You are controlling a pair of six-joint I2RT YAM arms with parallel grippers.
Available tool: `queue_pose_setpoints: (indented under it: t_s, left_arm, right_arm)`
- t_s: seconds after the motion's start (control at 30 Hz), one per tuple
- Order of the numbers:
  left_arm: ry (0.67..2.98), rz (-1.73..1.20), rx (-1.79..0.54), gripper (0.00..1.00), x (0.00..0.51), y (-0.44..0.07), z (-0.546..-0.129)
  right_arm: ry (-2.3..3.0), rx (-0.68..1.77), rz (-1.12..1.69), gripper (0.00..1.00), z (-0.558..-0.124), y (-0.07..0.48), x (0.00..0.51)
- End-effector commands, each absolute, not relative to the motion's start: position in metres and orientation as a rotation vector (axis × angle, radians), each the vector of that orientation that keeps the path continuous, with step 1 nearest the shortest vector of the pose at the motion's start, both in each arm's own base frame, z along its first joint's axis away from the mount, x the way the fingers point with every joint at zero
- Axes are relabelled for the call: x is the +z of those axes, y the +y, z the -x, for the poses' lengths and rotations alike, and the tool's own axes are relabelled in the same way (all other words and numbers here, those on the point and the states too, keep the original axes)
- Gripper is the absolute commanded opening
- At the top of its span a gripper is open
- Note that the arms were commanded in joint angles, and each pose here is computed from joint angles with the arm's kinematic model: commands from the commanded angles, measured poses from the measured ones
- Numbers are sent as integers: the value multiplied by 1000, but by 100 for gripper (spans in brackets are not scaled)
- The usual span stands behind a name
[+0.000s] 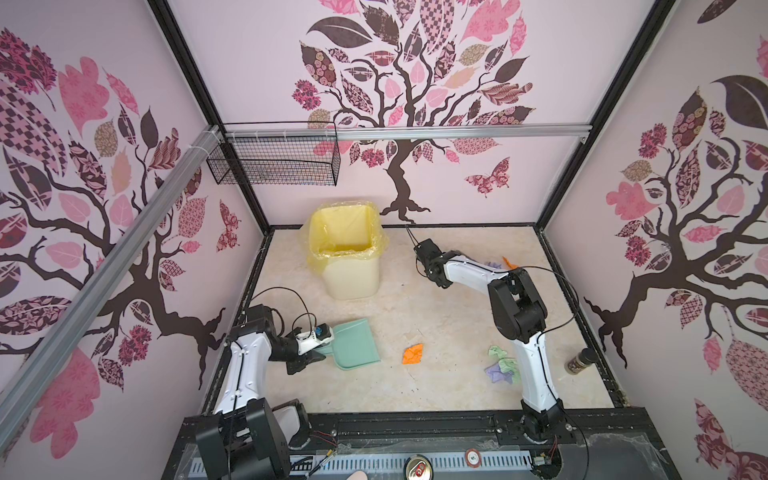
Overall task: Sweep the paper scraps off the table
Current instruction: 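Reach the brush with the right gripper to the scraps farthest from the robot, then sweep scraps with the right gripper's brush toward the dustpan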
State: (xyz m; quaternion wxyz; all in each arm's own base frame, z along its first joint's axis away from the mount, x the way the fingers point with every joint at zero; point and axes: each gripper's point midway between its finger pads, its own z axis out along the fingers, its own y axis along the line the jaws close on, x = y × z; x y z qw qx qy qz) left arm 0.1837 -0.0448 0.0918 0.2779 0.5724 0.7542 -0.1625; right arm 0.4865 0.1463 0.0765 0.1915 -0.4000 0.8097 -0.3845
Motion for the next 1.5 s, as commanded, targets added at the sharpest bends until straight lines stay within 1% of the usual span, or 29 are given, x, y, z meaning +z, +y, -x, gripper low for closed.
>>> queue_pose_setpoints:
  t_s: [0.0, 0.23, 0.37, 0.43, 0.5, 0.57, 0.63, 0.73, 0.8, 0.87, 0.97, 1.1, 1.17, 1.33, 1.47]
  left_arm:
    - [2003, -1548, -450, 0, 94, -47, -183]
    - [2002, -1550, -445, 0, 91, -49, -183]
    - [2005, -1559, -444, 0, 89, -50, -183]
    - [2006, -1564, -443, 0, 87, -50, -183]
    - [2007, -1565, -443, 0, 87, -50, -184]
    - [2006, -1568, -446, 0, 87, -52, -184]
    - [2004, -1577, -446, 0, 86, -53, -183]
    - [2000, -1592, -441, 0, 85, -55, -181]
    - [1993, -1604, -430, 0, 84, -56, -181]
    - [1992, -1621, -415, 0, 83, -57, -182]
    - [2004, -1635, -398, 0, 81, -59, -187]
    - [2019, -1657, -402, 0, 79, -64, -190]
    - [2015, -1660, -402, 0, 80, -66, -191]
    - [1999, -1655, -385, 0, 82, -67, -190]
    - [1999, -1660, -383, 0, 81, -67, -188]
  right_arm:
    - [2285, -960, 1083, 0, -454, 160, 107]
    - [2347, -812, 1113, 0, -372, 185, 118]
    - [2406, -658, 1126, 0, -328, 203, 127]
    - [2413, -585, 1100, 0, -315, 209, 141]
    - [2399, -541, 1022, 0, -312, 211, 165]
    - [2342, -534, 935, 0, -318, 208, 196]
    - [2273, -578, 844, 0, -330, 197, 226]
    - [2224, -726, 669, 0, -360, 157, 261]
    - [2226, -849, 602, 0, -383, 122, 268]
    - [2246, -968, 539, 0, -410, 84, 266]
    - [2272, -1032, 433, 0, -448, 38, 259]
    - [2300, -1088, 368, 0, -488, -3, 238]
    - [2335, -1114, 363, 0, -502, -19, 218]
    - [2418, -1131, 463, 0, -520, -28, 161]
    - [2473, -1102, 515, 0, -514, -18, 136]
